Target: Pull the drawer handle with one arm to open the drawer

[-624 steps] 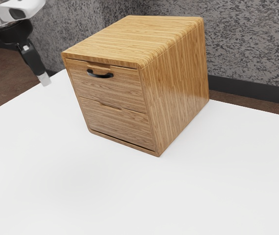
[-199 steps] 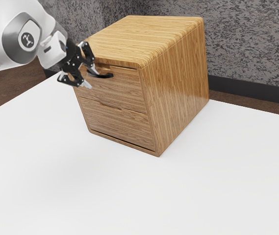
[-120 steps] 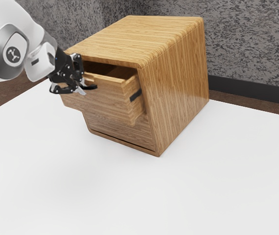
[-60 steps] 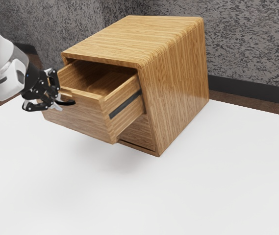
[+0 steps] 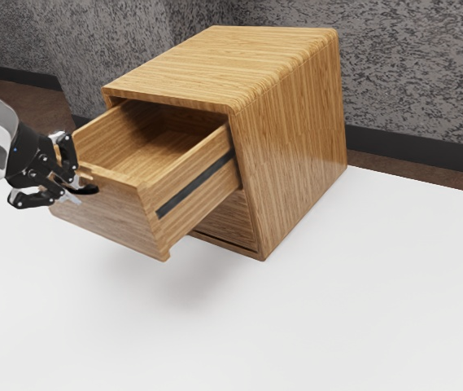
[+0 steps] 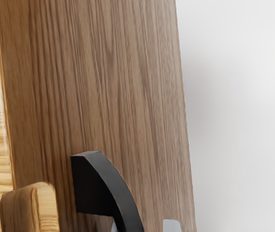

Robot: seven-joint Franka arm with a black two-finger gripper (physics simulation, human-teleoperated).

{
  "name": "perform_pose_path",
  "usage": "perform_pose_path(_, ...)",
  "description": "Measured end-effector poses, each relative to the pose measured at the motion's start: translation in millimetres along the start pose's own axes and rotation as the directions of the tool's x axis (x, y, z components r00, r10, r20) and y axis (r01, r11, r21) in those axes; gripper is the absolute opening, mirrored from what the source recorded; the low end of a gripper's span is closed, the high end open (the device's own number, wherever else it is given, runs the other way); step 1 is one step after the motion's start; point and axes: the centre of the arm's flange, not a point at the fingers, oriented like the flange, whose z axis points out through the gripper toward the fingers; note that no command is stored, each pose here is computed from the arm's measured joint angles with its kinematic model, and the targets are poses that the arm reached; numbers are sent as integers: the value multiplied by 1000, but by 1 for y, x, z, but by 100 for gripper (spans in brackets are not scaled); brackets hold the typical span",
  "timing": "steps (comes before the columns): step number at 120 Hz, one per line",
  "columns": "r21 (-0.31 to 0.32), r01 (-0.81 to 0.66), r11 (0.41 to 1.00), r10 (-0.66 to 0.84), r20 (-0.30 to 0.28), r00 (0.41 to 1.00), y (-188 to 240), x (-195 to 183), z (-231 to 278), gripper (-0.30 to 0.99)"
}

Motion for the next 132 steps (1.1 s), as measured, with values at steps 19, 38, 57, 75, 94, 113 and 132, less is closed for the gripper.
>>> perform_pose_path(19,-7,13,1000,-13,-5,1000,11,-8,2,-10)
perform_pose_path(38,7,17,1000,-17,-7,1000,22,-10,-9,-8)
perform_pose_path(57,5,14,1000,-14,-11,1000,29,-9,-9,-9)
perform_pose_path(75,11,10,1000,-10,-14,1000,36,-7,-14,-9)
perform_pose_path(94,11,5,1000,-5,-18,1000,40,-4,-17,-9)
perform_pose_path(113,7,8,1000,-7,-23,1000,43,-3,-18,-10)
perform_pose_path(132,17,11,1000,-11,-17,1000,46,-2,-29,-9)
